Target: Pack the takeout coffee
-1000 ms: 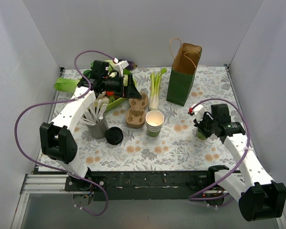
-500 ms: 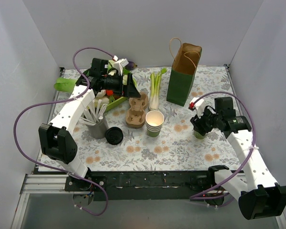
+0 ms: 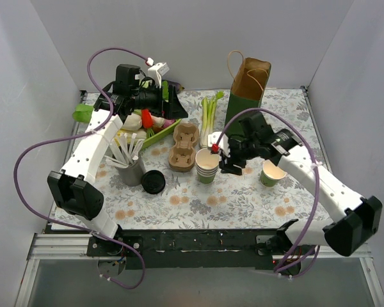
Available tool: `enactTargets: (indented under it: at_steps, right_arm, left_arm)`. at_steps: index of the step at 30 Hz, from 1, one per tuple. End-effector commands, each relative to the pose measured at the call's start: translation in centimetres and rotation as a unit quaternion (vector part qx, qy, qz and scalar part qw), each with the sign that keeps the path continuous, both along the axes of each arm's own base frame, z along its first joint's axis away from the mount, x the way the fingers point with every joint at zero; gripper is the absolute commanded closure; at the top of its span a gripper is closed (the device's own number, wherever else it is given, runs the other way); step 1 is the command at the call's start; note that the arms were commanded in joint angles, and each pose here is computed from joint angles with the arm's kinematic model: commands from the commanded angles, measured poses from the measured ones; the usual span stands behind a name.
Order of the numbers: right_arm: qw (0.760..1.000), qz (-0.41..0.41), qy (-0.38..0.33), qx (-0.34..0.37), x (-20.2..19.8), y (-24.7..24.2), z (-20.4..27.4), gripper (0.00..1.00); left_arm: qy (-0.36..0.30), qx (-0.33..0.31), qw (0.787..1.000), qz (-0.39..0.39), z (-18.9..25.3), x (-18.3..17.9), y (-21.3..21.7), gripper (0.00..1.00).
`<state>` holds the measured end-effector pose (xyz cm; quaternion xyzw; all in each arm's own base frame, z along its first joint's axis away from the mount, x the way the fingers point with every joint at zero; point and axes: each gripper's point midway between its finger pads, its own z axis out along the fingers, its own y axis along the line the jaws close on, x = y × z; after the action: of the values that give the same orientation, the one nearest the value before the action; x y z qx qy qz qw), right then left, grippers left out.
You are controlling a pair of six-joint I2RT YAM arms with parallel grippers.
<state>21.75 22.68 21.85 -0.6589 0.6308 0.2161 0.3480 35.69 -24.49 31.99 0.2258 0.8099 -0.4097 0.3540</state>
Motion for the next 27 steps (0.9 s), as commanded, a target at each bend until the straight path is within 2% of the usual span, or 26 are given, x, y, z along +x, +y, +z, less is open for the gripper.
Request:
enactTargets:
  at_steps: [1,8,11,14,17,18,21,24,27]
  right_arm:
    - [0.997,0.077,-0.013,-0.005,-0.4,2.9,0.2,0.33]
    - [0.992,0.121,0.007,-0.04,-0.8,5.2,-2.6,0.32]
    - [0.99,0.129,0.022,-0.055,-1.0,5.7,-3.9,0.37]
    - [0.988,0.133,0.029,-0.07,-1.2,6.1,-4.8,0.48]
    - [0.988,0.134,0.028,-0.077,-1.4,6.5,-5.0,0.65]
    - [0.987,0.139,0.029,-0.081,-1.9,6.7,-5.1,0.74]
    - [0.984,0.154,0.03,-0.085,-3.0,7.1,-4.5,0.86]
    - [0.98,0.179,0.03,-0.083,-4.6,7.9,-3.8,0.95]
    - [0.973,0.215,0.029,-0.076,-6.8,8.9,-3.0,0.98]
  left_arm:
    - [-0.055,0.012,0.998,0.019,3.2,-1.0,1.4,0.09]
    - [-0.061,0.017,0.998,0.031,3.2,-1.8,2.0,0.08]
    - [-0.066,0.013,0.997,0.031,3.7,-1.9,2.0,0.08]
    - [-0.077,0.012,0.996,0.033,4.6,-1.7,2.0,0.07]
    - [-0.084,0.009,0.996,0.034,5.3,-1.5,2.0,0.07]
    - [-0.086,0.008,0.996,0.034,5.5,-1.5,2.0,0.07]
    - [-0.101,0.004,0.994,0.034,6.7,-1.5,2.0,0.06]
    - [-0.124,0.002,0.991,0.043,8.4,-1.0,2.2,0.05]
    - [-0.146,-0.005,0.988,0.05,10.0,-0.8,2.2,0.05]
